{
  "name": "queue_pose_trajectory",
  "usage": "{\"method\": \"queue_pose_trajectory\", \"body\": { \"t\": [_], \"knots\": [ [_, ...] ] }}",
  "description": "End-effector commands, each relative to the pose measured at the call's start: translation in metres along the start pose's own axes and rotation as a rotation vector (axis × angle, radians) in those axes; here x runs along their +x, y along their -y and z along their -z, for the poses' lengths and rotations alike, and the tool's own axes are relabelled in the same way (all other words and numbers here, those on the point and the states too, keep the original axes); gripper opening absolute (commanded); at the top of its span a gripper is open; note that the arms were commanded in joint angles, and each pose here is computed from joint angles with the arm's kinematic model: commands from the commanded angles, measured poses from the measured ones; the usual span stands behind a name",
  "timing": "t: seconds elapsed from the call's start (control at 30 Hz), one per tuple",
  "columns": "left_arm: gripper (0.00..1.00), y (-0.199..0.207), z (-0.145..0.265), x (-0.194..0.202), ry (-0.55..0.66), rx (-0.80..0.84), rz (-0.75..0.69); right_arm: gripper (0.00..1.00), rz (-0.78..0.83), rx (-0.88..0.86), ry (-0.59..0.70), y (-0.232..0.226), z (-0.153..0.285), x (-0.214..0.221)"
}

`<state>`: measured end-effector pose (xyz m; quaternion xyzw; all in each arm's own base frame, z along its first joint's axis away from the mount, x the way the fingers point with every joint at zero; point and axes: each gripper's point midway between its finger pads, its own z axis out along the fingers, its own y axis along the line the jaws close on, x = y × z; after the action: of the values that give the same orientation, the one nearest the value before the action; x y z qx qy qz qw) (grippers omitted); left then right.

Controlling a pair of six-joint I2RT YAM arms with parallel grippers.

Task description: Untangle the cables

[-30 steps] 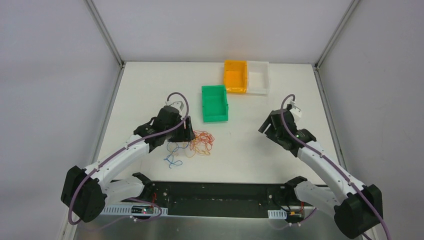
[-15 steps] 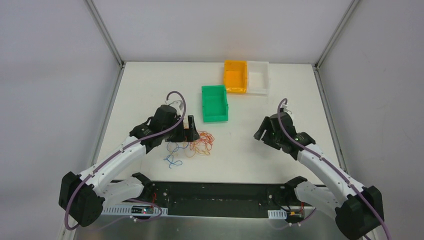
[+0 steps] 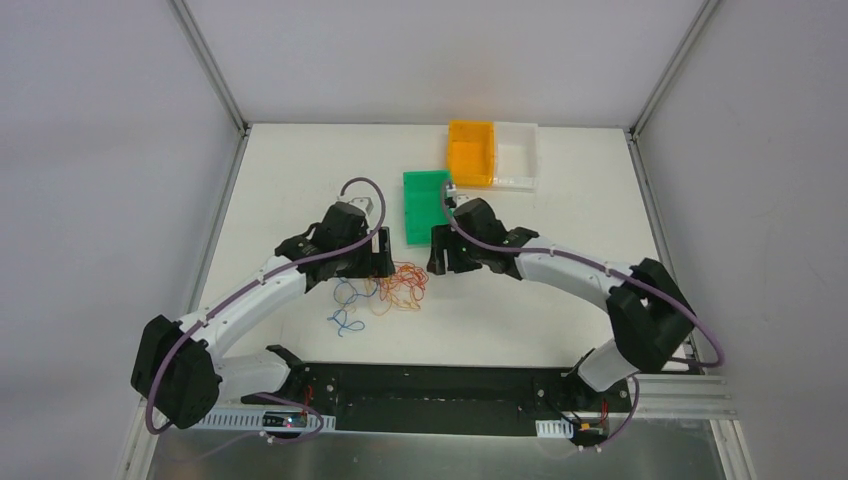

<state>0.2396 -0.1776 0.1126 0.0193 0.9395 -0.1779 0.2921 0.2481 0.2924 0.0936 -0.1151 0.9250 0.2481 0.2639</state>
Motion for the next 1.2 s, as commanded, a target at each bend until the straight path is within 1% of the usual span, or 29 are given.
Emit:
{"method": "queue_pose_trajectory", "body": {
  "t": [0.0,0.1,0.27,0.3,0.33,0.37,0.4,0.43,0.47,0.57,0.63,0.67,0.9,1.07,1.17],
  "knots": [
    [0.80,-0.004,-0.003,-0.013,0.028,-0.037,-0.010,0.65,0.190,-0.113,0.017,-0.036,-0.022,-0.017],
    [0.78,-0.007,-0.009,-0.013,0.015,-0.049,-0.020,0.65,0.241,-0.127,-0.017,-0.045,-0.040,-0.008],
    [0.74,-0.012,-0.024,-0.014,-0.020,-0.066,-0.010,0.64,0.268,-0.129,-0.055,-0.053,-0.061,0.001],
    [0.72,-0.012,-0.026,-0.015,-0.019,-0.065,-0.008,0.61,0.271,-0.123,-0.058,-0.053,-0.064,0.002],
    [0.70,-0.013,-0.030,-0.016,-0.017,-0.068,-0.004,0.54,0.271,-0.113,-0.060,-0.053,-0.068,0.003],
    [0.66,-0.014,-0.032,-0.018,-0.013,-0.071,0.000,0.41,0.262,-0.086,-0.050,-0.049,-0.070,0.000],
    [0.60,-0.015,-0.034,-0.018,-0.011,-0.076,0.004,0.28,0.244,-0.048,-0.033,-0.044,-0.072,-0.003],
    [0.54,-0.016,-0.036,-0.019,-0.008,-0.079,0.006,0.16,0.224,-0.014,-0.018,-0.038,-0.072,-0.006],
    [0.47,-0.018,-0.037,-0.019,-0.007,-0.088,0.009,0.08,0.198,0.046,0.018,-0.026,-0.069,-0.012],
    [0.26,-0.034,-0.040,-0.023,0.011,-0.154,0.038,0.00,0.076,0.157,0.106,0.005,-0.050,-0.025],
    [0.06,-0.046,-0.041,-0.024,0.026,-0.195,0.066,0.00,-0.001,0.205,0.140,0.028,-0.033,-0.026],
    [0.00,-0.050,-0.041,-0.026,0.034,-0.207,0.075,0.00,-0.035,0.236,0.153,0.039,-0.024,-0.024],
    [0.00,-0.076,-0.033,-0.029,0.068,-0.263,0.126,0.00,-0.269,0.571,0.225,0.138,0.053,-0.012],
    [0.00,-0.106,-0.013,-0.032,0.116,-0.329,0.199,0.00,-0.506,0.814,0.318,0.203,0.119,-0.004],
    [0.00,-0.118,0.002,-0.037,0.176,-0.353,0.262,0.00,-0.632,0.842,0.394,0.221,0.145,-0.005]
  ]
}}
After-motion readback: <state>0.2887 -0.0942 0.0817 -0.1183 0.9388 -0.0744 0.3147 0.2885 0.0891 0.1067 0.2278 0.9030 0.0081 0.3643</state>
